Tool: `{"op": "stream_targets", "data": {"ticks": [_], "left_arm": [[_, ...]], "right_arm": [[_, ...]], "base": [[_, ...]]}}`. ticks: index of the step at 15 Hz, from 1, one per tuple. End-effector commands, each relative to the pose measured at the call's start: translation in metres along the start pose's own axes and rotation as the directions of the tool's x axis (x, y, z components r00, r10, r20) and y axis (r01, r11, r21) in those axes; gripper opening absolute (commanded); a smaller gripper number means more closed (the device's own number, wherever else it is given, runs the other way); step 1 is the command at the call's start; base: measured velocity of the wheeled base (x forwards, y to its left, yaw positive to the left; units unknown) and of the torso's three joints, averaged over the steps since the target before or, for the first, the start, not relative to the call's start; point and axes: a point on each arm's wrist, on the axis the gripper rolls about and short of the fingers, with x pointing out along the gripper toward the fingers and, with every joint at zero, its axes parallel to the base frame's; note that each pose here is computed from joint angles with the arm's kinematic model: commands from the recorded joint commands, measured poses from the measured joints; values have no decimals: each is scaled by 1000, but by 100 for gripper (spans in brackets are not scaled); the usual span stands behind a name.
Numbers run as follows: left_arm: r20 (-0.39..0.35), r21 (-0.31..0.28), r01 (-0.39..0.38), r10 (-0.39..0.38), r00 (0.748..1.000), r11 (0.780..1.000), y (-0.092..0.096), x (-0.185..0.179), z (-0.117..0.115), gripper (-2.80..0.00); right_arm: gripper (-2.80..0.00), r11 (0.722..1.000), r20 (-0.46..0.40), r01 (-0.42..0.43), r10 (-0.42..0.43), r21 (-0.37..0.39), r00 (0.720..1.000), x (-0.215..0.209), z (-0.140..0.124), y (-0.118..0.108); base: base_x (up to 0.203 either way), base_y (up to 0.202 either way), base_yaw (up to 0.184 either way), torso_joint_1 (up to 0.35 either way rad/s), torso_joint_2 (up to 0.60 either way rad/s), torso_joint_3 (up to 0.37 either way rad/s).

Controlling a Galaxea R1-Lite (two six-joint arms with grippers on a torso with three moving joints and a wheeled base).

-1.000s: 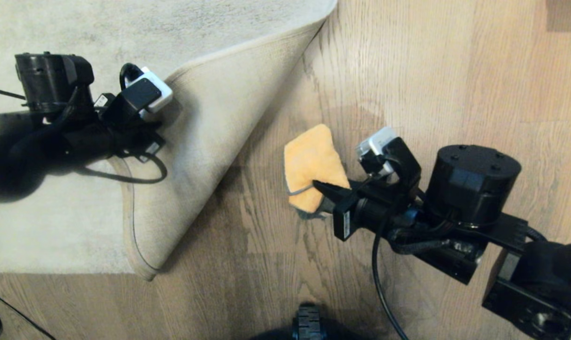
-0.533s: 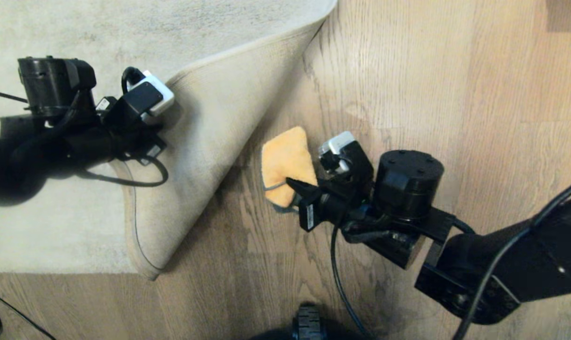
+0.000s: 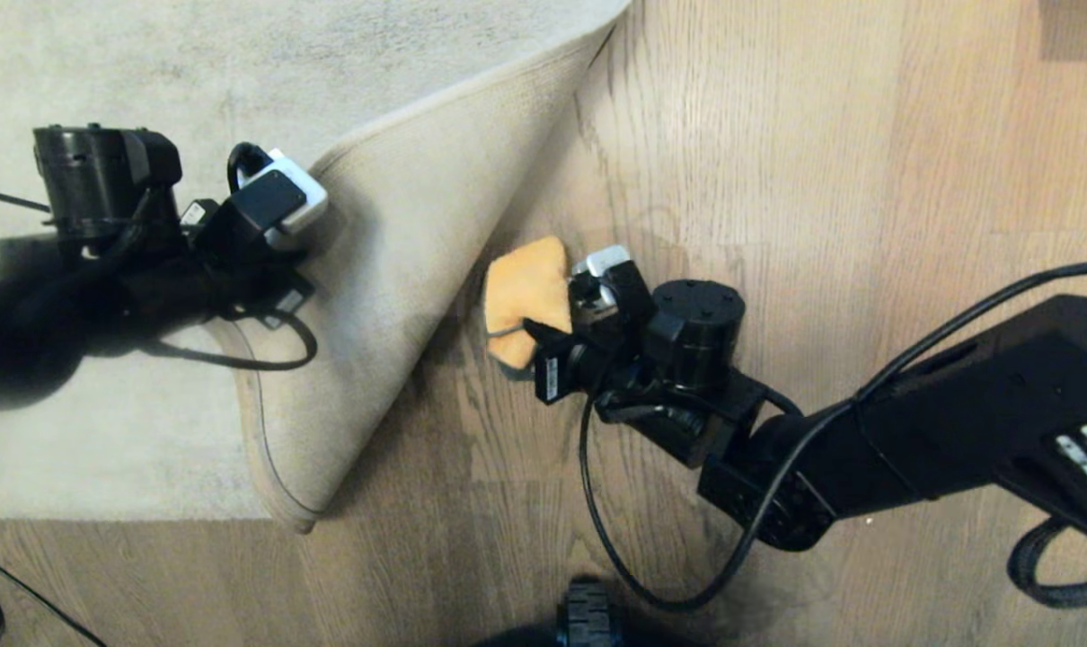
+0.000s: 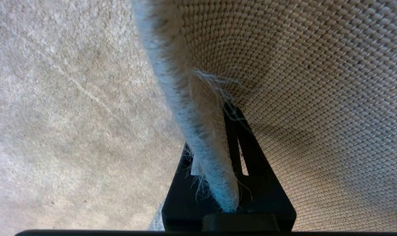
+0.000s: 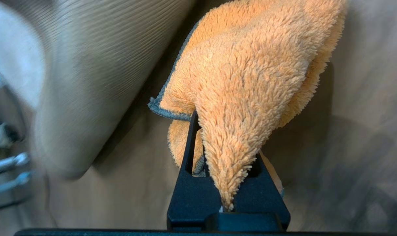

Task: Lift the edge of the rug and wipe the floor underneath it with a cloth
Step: Wipe the floor under the carpet with a rag

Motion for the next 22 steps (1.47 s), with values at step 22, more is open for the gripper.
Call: {"op": "stream_targets", "data": {"ticks": [22], "left_arm": [[-10, 1, -7, 7, 1000, 1000, 3, 0, -4, -280]], "right_arm": [[-280, 994, -195, 103, -95, 33, 976, -117, 47, -48]], "base": [[0, 0, 0, 0, 0, 0]]}}
